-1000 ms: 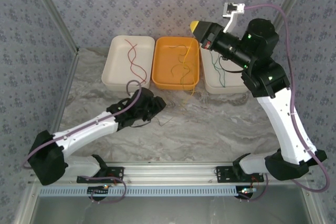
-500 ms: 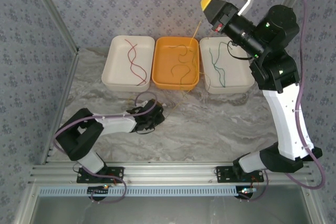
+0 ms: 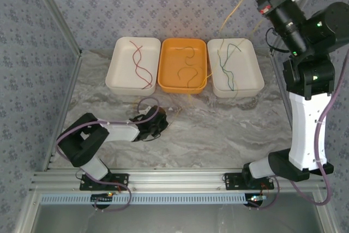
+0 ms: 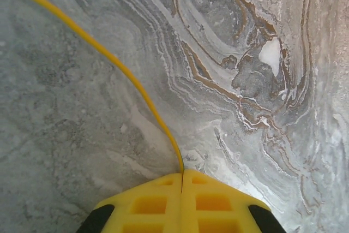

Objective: Untangle the cables

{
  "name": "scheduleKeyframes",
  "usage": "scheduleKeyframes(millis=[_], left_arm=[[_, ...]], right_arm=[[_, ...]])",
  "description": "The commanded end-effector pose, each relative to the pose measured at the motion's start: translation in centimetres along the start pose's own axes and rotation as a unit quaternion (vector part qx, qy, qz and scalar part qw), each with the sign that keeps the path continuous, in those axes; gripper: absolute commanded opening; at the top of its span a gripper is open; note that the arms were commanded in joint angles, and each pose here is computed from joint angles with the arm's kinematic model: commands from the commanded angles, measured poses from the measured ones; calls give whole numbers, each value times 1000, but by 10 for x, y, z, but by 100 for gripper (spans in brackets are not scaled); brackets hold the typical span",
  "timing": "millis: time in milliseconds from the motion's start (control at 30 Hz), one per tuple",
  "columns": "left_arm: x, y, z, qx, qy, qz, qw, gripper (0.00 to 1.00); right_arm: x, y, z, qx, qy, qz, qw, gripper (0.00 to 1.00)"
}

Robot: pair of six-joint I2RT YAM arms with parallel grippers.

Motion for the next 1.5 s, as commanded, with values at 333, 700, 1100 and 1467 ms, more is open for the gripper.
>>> scheduleKeyframes(millis=[333, 700, 1100, 1467], left_arm=[[-88, 69, 74, 22, -129, 119, 984, 22], [-155, -29, 88, 83, -131, -37, 987, 80], [-219, -123, 86, 129, -150, -240, 950, 86], [-191, -183, 72, -54, -74, -347, 933, 95]], right_arm=[[6, -8, 11, 35, 6, 12, 999, 0], [5, -57, -33, 52, 49, -37, 997, 0], [22, -74, -89, 58, 114, -35, 991, 0], [24, -75, -116, 61, 141, -35, 987, 0]])
Point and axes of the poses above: each hand's point on the last joint's axis, 136 mm out from that joint toward the fingers, its own x axis out along the fingers, its own y axis along the line the jaws close on, z = x × y, the point moved 2 cm from there along -x, back along the fingers, and after that the axes turned 9 degrees about x, right-handed, at the moved point
